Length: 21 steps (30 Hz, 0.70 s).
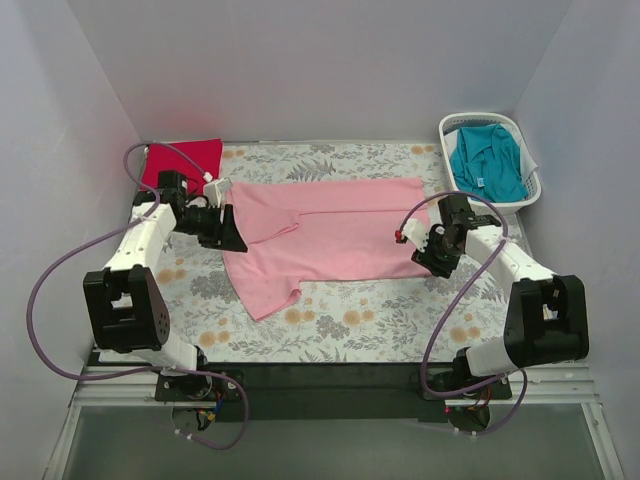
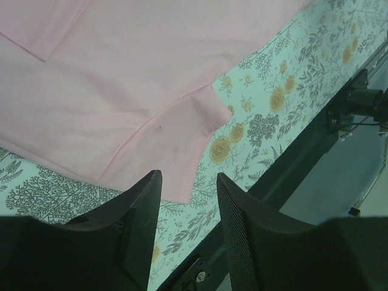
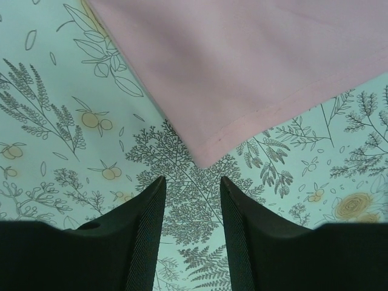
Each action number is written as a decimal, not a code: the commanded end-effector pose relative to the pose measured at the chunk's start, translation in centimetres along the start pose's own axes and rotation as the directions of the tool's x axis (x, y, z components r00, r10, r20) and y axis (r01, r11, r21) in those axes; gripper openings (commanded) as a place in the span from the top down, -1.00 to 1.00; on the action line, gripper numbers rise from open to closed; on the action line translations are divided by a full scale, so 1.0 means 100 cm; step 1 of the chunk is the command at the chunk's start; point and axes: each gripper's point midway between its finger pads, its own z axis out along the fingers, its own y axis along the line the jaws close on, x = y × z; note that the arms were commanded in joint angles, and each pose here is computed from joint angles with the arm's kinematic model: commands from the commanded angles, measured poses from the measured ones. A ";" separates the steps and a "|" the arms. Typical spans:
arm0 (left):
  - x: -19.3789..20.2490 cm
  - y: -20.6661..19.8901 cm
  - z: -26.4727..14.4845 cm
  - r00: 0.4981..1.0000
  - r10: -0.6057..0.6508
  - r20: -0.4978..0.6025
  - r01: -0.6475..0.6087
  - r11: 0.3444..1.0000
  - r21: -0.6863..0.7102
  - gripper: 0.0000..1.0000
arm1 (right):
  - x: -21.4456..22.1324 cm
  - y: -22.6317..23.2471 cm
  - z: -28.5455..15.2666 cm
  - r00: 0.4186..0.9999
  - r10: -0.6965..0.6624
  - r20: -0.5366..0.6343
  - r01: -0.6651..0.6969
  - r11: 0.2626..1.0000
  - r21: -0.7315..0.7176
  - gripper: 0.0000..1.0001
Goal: Fold and stack the t-shirts
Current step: Fold the tshirt
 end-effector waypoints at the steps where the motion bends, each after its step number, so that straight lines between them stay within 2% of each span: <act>1: -0.005 -0.004 -0.011 0.997 0.072 0.040 -0.071 0.997 -0.027 0.20 | -0.007 -0.015 0.002 0.996 -0.089 0.018 0.088 0.994 0.067 0.06; 7: 0.000 0.003 -0.010 0.996 0.084 0.035 -0.081 0.994 -0.068 0.20 | -0.003 -0.007 0.022 0.995 -0.096 -0.005 0.096 0.995 0.037 0.16; 16: 0.012 0.023 -0.006 0.993 0.118 -0.004 -0.118 0.983 -0.139 0.17 | 0.009 0.002 0.037 0.994 -0.102 -0.043 0.103 0.995 0.011 0.17; 19: 0.019 0.032 -0.004 0.986 0.167 -0.026 -0.169 0.972 -0.165 0.19 | 0.013 0.004 0.041 0.993 -0.104 -0.053 0.104 0.995 0.006 0.36; 21: 0.023 0.037 -0.004 0.978 0.202 -0.041 -0.206 0.962 -0.180 0.22 | 0.014 0.003 0.042 0.994 -0.095 -0.057 0.095 0.995 0.007 0.69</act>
